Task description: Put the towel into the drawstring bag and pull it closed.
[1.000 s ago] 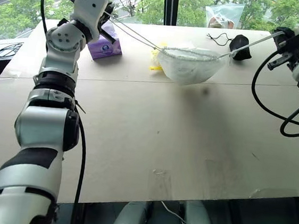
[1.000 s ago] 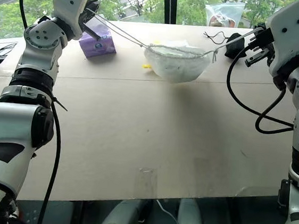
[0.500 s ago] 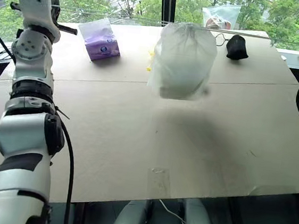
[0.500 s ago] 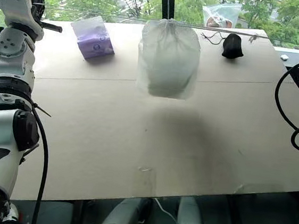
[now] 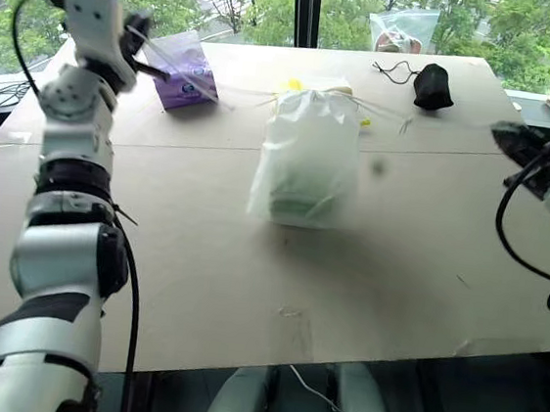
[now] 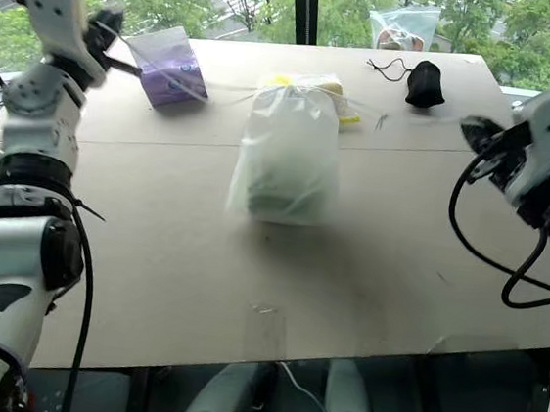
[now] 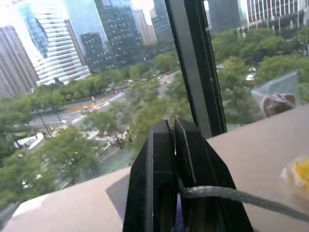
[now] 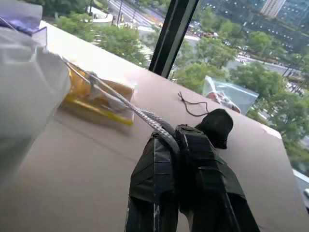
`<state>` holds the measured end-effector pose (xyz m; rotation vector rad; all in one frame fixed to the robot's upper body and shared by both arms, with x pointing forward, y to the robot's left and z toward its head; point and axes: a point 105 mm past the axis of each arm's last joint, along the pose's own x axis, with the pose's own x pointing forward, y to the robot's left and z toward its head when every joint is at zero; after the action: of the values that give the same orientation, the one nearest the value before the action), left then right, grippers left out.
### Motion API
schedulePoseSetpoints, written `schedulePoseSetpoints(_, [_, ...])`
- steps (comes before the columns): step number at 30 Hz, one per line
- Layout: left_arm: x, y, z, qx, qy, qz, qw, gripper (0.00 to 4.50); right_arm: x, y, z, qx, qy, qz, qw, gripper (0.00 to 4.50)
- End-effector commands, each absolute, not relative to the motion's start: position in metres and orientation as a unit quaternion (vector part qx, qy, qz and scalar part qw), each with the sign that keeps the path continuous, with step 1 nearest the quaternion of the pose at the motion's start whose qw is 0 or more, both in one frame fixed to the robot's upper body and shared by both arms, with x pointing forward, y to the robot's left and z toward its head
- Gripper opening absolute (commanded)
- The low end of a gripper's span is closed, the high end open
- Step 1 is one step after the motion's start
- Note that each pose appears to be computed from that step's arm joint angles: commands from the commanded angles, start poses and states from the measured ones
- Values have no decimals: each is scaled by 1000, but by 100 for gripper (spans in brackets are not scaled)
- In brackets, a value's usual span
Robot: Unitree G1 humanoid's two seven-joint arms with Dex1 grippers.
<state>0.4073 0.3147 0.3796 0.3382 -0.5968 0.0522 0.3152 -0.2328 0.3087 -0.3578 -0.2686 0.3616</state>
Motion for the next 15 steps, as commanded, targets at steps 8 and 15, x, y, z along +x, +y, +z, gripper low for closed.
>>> schedulePoseSetpoints(8, [393, 341, 375, 173, -310, 51, 934, 2, 280, -247, 308, -137, -137, 168, 966, 0])
schedulePoseSetpoints(15, [389, 358, 407, 163, -300, 115, 933, 2, 292, -280, 345, -134, -186, 96, 969, 0])
